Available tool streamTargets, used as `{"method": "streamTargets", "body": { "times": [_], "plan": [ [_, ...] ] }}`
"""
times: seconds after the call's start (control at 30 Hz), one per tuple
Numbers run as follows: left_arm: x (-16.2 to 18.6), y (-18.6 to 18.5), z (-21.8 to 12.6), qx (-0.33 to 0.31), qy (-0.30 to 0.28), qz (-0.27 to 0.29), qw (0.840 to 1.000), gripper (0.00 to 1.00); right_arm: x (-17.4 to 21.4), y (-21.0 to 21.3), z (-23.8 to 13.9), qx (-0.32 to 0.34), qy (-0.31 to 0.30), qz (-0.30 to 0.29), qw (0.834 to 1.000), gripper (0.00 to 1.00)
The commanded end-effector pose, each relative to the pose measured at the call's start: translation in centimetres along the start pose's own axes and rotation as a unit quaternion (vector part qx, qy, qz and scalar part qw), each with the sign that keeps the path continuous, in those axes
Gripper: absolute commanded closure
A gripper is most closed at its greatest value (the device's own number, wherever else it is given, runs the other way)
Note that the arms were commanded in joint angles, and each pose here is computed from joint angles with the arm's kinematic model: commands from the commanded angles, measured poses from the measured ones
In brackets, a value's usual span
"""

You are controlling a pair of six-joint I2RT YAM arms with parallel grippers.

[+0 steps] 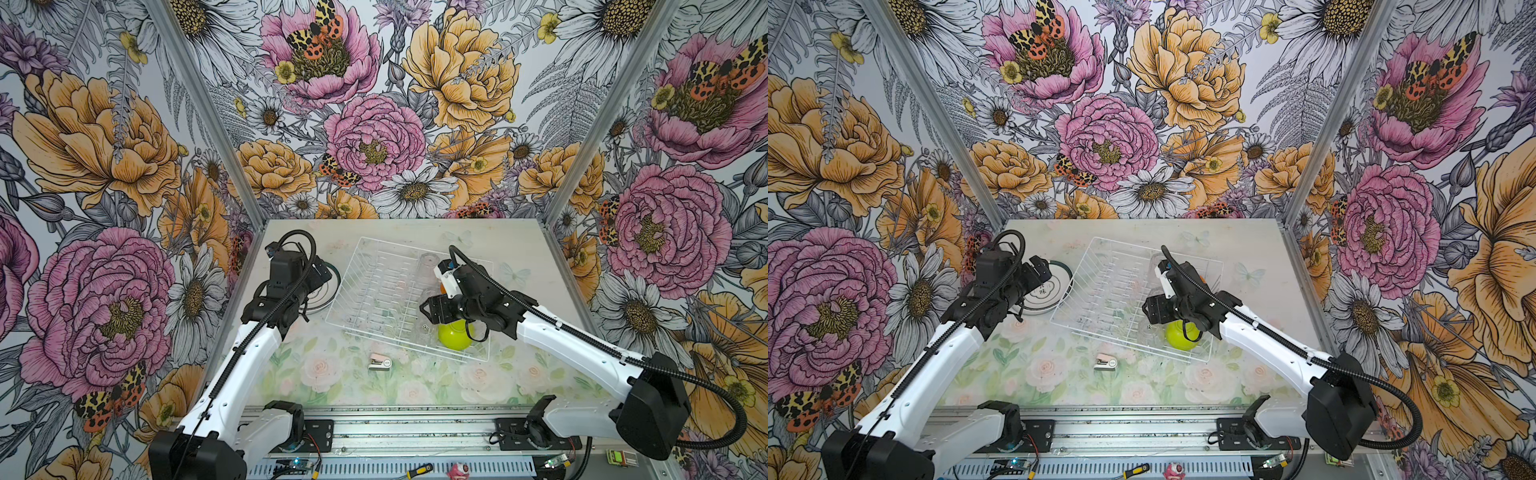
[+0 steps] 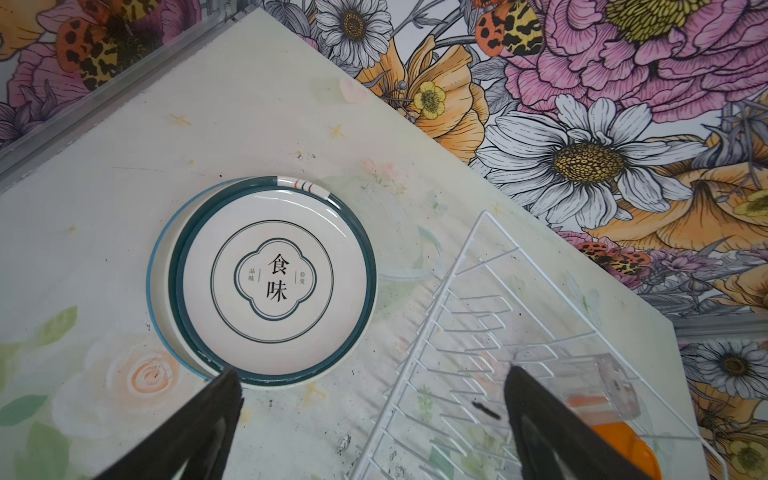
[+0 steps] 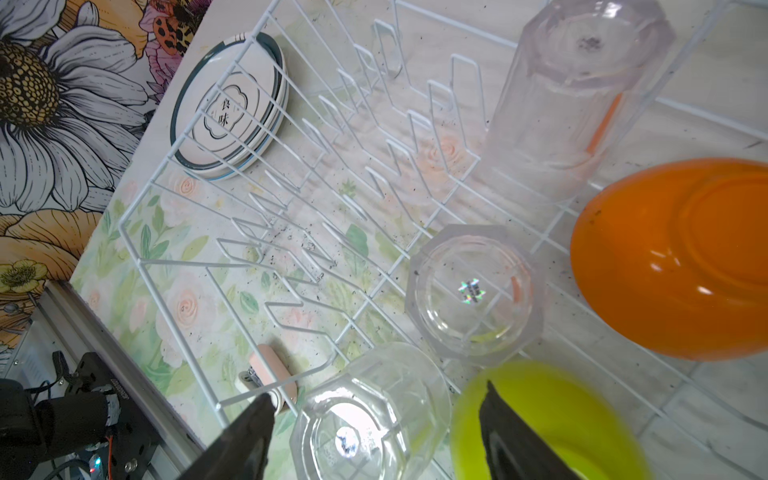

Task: Unload the mixed dishes from the dish rack
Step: 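Raise the left gripper off the stack while the right gripper moves over the cups, then lower the right gripper toward the clear glass cup while the left gripper approaches the rack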

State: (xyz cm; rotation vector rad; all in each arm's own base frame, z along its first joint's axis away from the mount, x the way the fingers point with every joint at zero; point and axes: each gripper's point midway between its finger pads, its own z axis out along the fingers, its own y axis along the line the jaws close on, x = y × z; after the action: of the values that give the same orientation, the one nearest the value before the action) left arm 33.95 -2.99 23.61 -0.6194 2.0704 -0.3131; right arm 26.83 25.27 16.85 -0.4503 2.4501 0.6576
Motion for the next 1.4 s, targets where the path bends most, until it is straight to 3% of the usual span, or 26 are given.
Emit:
{"method": "streamTargets", "body": {
  "times": [0.0,0.17,0.6,0.9,1.1,1.37],
  "plan": [
    [1.2,-0.8,-1.1,0.03,0.015,-0.002,0.999,0.01,1.0,0.3,-0.2,0.014,0.013,0.015,1.0,0.21],
    [2.0,-1.3,-2.8,0.057,0.012,0.004,0.998,0.01,2.4,1.6,0.7,0.013,0.039,0.018,0.999,0.16],
    [7.7,-1.2,-3.6,0.1,0.067,0.034,0.992,0.01,4.9,1.1,3.0,0.105,0.062,0.008,0.993,0.16],
    [8.4,-2.7,-4.8,0.152,0.053,0.047,0.986,0.01,5.7,0.0,3.4,0.154,0.053,0.014,0.987,0.17],
    [9.4,-1.3,-4.2,0.126,0.043,0.055,0.99,0.01,6.2,-1.3,3.0,0.186,0.041,0.012,0.982,0.2],
    [10.4,-2.5,-3.7,0.136,0.068,0.068,0.986,0.01,6.4,-3.2,1.5,0.224,0.025,-0.007,0.974,0.25]
  ]
}}
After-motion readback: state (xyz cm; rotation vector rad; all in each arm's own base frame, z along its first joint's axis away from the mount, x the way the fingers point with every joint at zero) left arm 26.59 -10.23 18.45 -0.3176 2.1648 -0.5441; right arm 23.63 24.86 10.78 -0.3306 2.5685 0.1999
